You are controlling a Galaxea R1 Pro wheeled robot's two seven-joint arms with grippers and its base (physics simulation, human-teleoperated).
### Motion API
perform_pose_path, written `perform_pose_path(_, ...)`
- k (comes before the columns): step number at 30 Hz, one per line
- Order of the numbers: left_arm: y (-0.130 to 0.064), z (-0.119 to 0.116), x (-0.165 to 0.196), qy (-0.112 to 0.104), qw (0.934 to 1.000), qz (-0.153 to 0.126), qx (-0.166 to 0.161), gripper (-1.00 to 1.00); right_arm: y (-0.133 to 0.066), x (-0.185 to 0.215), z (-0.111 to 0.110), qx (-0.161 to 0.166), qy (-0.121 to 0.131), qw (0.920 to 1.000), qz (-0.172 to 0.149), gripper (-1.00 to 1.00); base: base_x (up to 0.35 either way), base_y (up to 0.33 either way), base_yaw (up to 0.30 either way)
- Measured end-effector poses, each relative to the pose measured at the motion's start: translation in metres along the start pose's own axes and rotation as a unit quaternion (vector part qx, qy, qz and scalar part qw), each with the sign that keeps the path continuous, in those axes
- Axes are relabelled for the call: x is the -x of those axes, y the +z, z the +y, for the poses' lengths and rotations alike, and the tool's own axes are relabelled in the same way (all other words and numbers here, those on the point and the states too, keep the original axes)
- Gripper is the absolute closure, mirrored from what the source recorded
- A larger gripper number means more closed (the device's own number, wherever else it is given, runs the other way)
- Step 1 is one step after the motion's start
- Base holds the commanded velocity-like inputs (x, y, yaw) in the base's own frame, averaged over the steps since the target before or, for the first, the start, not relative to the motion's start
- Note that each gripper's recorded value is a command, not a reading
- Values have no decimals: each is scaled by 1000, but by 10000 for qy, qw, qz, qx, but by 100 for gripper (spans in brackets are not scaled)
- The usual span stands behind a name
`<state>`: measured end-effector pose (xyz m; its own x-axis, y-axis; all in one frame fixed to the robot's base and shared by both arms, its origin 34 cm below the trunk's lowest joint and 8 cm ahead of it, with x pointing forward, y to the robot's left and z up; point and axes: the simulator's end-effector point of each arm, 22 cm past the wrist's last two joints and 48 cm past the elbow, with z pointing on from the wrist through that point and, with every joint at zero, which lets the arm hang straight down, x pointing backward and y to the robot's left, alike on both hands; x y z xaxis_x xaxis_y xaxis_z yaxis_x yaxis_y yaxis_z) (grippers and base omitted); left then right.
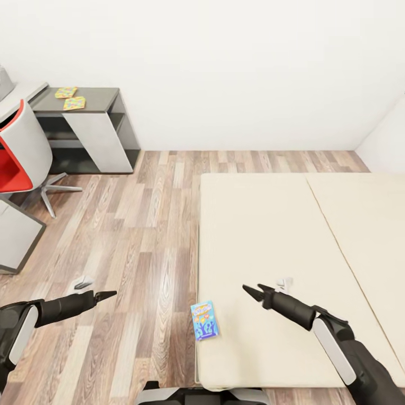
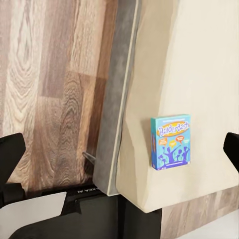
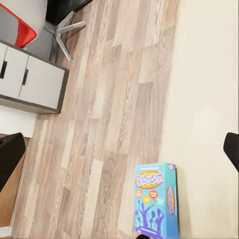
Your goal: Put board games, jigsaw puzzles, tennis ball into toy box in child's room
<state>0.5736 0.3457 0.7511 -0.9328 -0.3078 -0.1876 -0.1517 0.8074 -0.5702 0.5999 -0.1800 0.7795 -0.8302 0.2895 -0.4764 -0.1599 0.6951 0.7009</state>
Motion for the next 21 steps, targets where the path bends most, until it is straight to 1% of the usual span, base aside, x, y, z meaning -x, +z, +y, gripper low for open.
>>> perform_pose_path(1, 0, -1, 0, 6, 10000, -4, -1, -100, 2, -1, -6, -182, -4, 9998, 1, -100, 0, 0, 0)
perform_pose_path(3, -1, -1, 1, 18, 10000, -20, -3, -100, 2, 0, -12, -373, -9, 9993, -6, -100, 0, 0, 0)
perform_pose_path(4, -2, -2, 2, 31, 10000, -33, -4, -100, 3, 0, -19, -571, -8, 9984, -7, -100, 0, 0, 0)
perform_pose_path(6, -2, -3, 3, 49, 10000, -51, -10, -100, 2, 0, -27, -772, -6, 9970, -9, -100, 0, 0, 0)
perform_pose_path(7, -2, -4, 4, 60, 10000, -61, -15, -100, 1, 0, -34, -957, -1, 9954, -5, -100, 0, 0, 0)
perform_pose_path(11, -3, -6, 5, 90, 9999, -84, -26, -100, -3, 4, -46, -1314, -8, 9913, -42, -100, 0, 0, 0)
perform_pose_path(15, -5, -8, 7, 120, 9999, -98, -17, -100, -3, 7, -49, -1479, 6, 9890, -83, -100, 0, 0, 0)
perform_pose_path(21, -7, -11, 9, 152, 9998, -130, -20, -100, -1, 9, -44, -1503, 28, 9885, -136, -100, 0, 0, 0)
